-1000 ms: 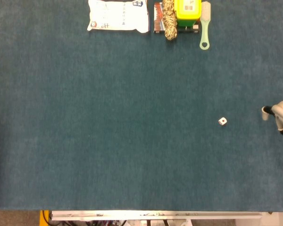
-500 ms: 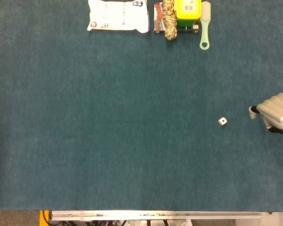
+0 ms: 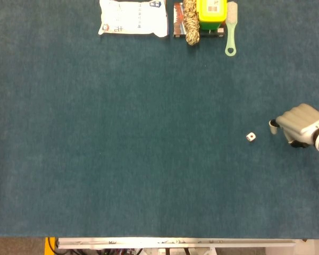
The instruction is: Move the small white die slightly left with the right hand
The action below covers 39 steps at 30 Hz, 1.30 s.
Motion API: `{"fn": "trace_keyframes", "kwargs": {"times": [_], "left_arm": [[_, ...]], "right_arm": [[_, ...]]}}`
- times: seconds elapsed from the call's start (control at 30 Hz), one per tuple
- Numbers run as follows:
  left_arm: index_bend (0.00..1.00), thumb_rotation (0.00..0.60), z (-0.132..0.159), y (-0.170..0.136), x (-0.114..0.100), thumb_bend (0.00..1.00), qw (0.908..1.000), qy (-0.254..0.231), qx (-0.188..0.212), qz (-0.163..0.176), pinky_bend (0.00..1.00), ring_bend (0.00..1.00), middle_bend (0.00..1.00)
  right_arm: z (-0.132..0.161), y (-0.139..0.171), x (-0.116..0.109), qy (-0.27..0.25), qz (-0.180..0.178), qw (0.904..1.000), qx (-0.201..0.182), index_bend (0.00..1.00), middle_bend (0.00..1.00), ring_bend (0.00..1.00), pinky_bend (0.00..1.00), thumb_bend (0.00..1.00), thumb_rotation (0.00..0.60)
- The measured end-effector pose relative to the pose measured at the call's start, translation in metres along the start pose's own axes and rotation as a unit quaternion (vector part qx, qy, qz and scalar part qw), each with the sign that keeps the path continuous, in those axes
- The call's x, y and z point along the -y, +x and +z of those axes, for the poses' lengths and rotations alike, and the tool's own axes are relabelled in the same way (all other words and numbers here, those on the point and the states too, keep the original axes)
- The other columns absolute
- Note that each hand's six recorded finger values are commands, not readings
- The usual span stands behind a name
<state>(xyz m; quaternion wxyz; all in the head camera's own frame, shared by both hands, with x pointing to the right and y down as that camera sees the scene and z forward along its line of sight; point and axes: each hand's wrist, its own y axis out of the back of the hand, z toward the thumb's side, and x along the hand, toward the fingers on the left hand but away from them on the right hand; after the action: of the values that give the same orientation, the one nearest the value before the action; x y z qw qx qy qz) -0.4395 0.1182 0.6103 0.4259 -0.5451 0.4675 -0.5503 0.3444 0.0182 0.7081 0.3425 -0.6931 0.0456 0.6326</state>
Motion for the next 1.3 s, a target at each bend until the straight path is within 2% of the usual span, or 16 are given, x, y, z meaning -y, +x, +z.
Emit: {"fn": "trace_keyframes", "kwargs": {"times": [0.6, 1.3], "left_arm": [[0.54, 0.6, -0.023, -0.007, 0.001, 0.01, 1.0, 0.005, -0.005, -0.006, 0.13, 0.12, 0.29], [0.54, 0.6, -0.034, -0.014, -0.005, 0.01, 0.9997, -0.005, -0.024, 0.003, 0.13, 0.12, 0.29]], "right_arm": [[0.022, -0.012, -0.014, 0.01, -0.009, 0.9999, -0.006, 0.32, 0.88, 0.95, 1.0, 1.0, 0.6], [0.036, -0.024, -0.014, 0.014, -0.001, 0.9998, -0.015, 0.32, 0.88, 0.95, 1.0, 1.0, 0.6]]}}
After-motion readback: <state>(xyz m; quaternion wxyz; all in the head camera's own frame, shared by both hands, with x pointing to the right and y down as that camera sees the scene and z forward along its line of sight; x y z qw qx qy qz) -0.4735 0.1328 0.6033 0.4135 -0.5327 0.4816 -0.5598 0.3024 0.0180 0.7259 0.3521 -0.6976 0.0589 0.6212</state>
